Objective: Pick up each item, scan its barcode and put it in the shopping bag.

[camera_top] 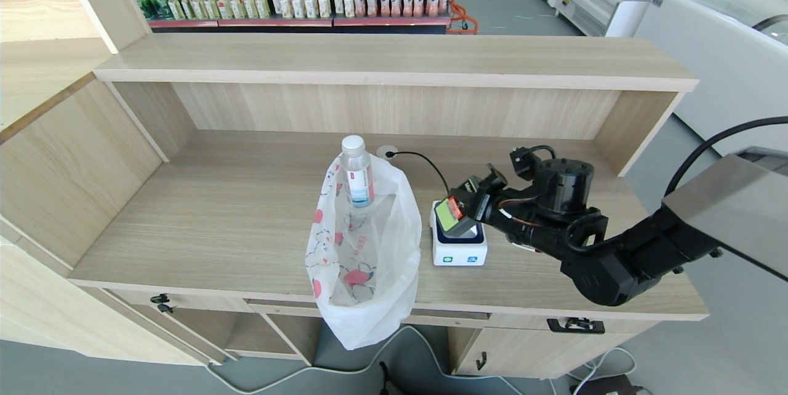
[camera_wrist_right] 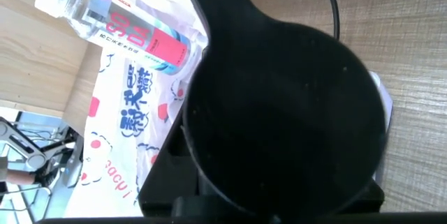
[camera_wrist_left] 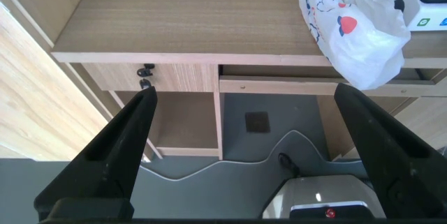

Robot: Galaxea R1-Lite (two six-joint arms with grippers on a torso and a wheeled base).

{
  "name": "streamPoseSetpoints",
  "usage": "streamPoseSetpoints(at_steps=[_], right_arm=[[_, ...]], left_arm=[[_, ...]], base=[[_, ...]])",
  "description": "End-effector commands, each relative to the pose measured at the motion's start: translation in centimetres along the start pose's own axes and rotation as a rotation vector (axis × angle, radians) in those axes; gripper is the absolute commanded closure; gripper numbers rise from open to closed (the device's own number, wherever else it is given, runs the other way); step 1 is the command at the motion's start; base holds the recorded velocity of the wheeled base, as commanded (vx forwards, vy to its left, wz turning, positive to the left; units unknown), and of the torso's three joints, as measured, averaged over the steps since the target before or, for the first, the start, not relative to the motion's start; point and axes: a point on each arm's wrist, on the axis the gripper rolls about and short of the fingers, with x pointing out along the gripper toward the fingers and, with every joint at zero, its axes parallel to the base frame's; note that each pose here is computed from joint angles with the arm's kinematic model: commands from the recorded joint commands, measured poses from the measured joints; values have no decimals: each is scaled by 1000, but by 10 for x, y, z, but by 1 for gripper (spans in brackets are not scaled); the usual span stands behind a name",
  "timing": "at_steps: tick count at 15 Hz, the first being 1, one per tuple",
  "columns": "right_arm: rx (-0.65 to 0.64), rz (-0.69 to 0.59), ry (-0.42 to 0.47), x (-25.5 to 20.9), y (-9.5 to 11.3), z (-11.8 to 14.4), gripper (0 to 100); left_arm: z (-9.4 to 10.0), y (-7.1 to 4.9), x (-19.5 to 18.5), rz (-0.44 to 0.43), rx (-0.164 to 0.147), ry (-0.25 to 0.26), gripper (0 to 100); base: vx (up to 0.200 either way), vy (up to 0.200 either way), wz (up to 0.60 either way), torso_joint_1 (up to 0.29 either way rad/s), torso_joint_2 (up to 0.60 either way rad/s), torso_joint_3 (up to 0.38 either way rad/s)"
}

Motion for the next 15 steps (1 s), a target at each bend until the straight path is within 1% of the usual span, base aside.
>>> streamPoseSetpoints(at_steps=[1, 2, 3, 4, 5, 7, 8, 9, 10, 12, 15], right_arm=[[-9, 14, -44, -5, 4, 9, 100], [-33, 32, -99, -13, 9, 23, 100], [-109, 29, -151, -28, 13, 42, 100], [-187, 11, -177, -39, 12, 52, 100], [-303, -20, -202, -52, 9, 60, 100], [-578, -147, -247, -90, -7, 79, 100], [-612, -200, -254, -100, -11, 78, 100], [-620, -262, -246, -108, -18, 70, 100], [-631, -297, -246, -113, -23, 66, 100], [-643, -342, -237, -128, -32, 47, 100], [-644, -368, -231, -139, -31, 39, 100]], left_arm=[[0, 0, 0, 0, 0, 0, 0], [0, 0, 0, 1, 0, 0, 0], [0, 0, 0, 0, 0, 0, 0], [0, 0, 0, 0, 0, -1, 0], [0, 0, 0, 0, 0, -1, 0], [0, 0, 0, 0, 0, -1, 0], [0, 0, 0, 0, 0, -1, 0], [0, 0, 0, 0, 0, 0, 0], [0, 0, 0, 1, 0, 0, 0], [0, 0, 0, 0, 0, 0, 0], [0, 0, 0, 0, 0, 0, 0]], base=[[0, 0, 0, 0, 0, 0], [0, 0, 0, 0, 0, 0], [0, 0, 0, 0, 0, 0], [0, 0, 0, 0, 0, 0], [0, 0, 0, 0, 0, 0], [0, 0, 0, 0, 0, 0], [0, 0, 0, 0, 0, 0], [0, 0, 0, 0, 0, 0], [0, 0, 0, 0, 0, 0], [0, 0, 0, 0, 0, 0], [0, 0, 0, 0, 0, 0]])
